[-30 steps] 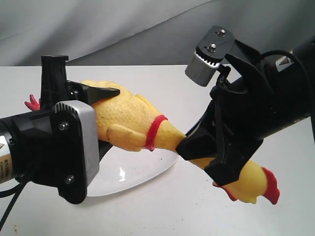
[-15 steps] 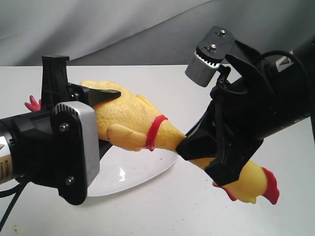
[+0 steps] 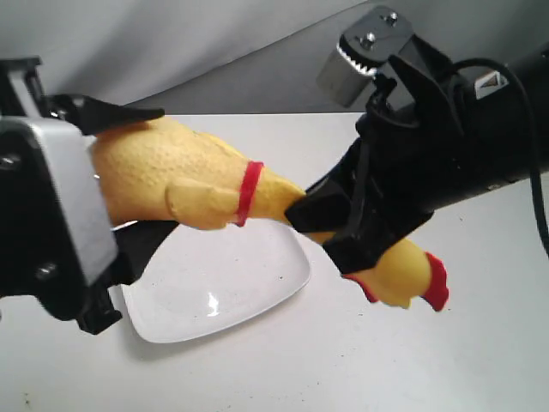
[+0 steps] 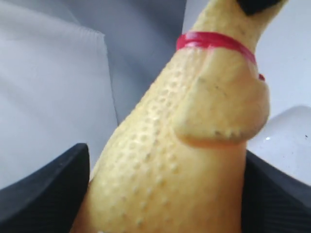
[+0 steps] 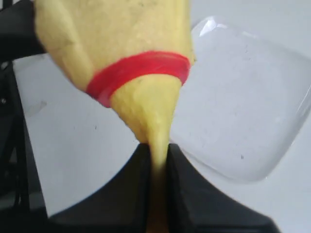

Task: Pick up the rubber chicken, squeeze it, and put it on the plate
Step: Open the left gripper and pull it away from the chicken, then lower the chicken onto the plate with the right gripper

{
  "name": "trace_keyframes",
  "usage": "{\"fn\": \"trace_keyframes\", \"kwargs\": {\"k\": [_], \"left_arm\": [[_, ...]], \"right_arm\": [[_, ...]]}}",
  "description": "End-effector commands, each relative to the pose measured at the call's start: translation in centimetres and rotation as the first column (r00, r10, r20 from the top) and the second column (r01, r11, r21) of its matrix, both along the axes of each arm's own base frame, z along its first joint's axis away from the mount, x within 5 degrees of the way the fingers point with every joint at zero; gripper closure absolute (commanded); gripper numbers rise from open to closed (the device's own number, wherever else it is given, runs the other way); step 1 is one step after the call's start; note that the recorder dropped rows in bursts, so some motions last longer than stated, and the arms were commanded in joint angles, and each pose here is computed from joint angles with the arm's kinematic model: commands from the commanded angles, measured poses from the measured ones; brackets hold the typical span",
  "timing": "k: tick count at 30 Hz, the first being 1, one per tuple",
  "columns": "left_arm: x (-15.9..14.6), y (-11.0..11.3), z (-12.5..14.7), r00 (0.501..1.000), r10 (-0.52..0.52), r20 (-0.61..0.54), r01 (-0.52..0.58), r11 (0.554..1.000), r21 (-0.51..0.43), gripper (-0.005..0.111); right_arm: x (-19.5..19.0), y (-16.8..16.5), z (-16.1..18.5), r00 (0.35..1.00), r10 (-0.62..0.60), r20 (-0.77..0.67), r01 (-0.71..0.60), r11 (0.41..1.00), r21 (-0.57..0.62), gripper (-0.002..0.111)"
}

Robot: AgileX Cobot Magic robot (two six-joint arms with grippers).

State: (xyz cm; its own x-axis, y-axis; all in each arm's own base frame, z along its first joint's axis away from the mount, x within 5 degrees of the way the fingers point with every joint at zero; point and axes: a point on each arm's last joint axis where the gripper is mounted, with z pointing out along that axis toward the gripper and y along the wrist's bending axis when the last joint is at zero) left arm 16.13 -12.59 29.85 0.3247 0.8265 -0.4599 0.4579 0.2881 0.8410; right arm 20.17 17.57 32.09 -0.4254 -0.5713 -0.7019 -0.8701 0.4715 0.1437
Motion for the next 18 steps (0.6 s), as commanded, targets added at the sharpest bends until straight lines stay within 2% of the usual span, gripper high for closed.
{"fn": "trace_keyframes", "kwargs": {"k": [1, 6, 8, 10, 15, 17, 18], "left_arm": [[-2.4, 2.4, 3.0, 0.998, 0.055, -0.019, -0.058, 0.96, -0.274, 0.037], [-5.5, 5.1, 5.3, 0.995, 0.044, -0.092, -0.089, 0.82, -0.566, 0.04], [-6.8, 6.2, 6.0, 0.995, 0.026, -0.1, -0.085, 0.756, -0.649, 0.047], [-7.7, 7.0, 6.5, 0.996, 0.014, -0.089, -0.073, 0.714, -0.697, 0.059], [-9.3, 8.6, 7.3, 1.0, 0.01, -0.024, -0.024, 0.667, -0.745, 0.095], [-9.5, 8.8, 7.3, 1.0, 0.012, -0.018, -0.022, 0.662, -0.749, 0.106], [-9.6, 8.9, 7.4, 1.0, 0.013, -0.016, -0.021, 0.66, -0.751, 0.106]], "right_arm": [[1.5, 0.1, 0.5, 0.989, -0.109, 0.104, 0.104, 0.993, 0.053, 0.108], [3.1, 0.9, -1.7, 0.989, -0.122, 0.078, 0.121, 0.992, 0.015, 0.108], [4.2, 1.4, -3.1, 0.987, -0.144, 0.065, 0.144, 0.99, -0.001, 0.108], [5.3, 1.9, -4.5, 0.984, -0.169, 0.06, 0.17, 0.985, -0.015, 0.108], [7.6, 3.0, -8.2, 0.979, -0.192, 0.068, 0.196, 0.98, -0.046, 0.108], [8.2, 3.3, -9.4, 0.978, -0.195, 0.07, 0.198, 0.979, -0.049, 0.108], [8.5, 3.5, -10.0, 0.979, -0.192, 0.071, 0.195, 0.98, -0.049, 0.108]]}}
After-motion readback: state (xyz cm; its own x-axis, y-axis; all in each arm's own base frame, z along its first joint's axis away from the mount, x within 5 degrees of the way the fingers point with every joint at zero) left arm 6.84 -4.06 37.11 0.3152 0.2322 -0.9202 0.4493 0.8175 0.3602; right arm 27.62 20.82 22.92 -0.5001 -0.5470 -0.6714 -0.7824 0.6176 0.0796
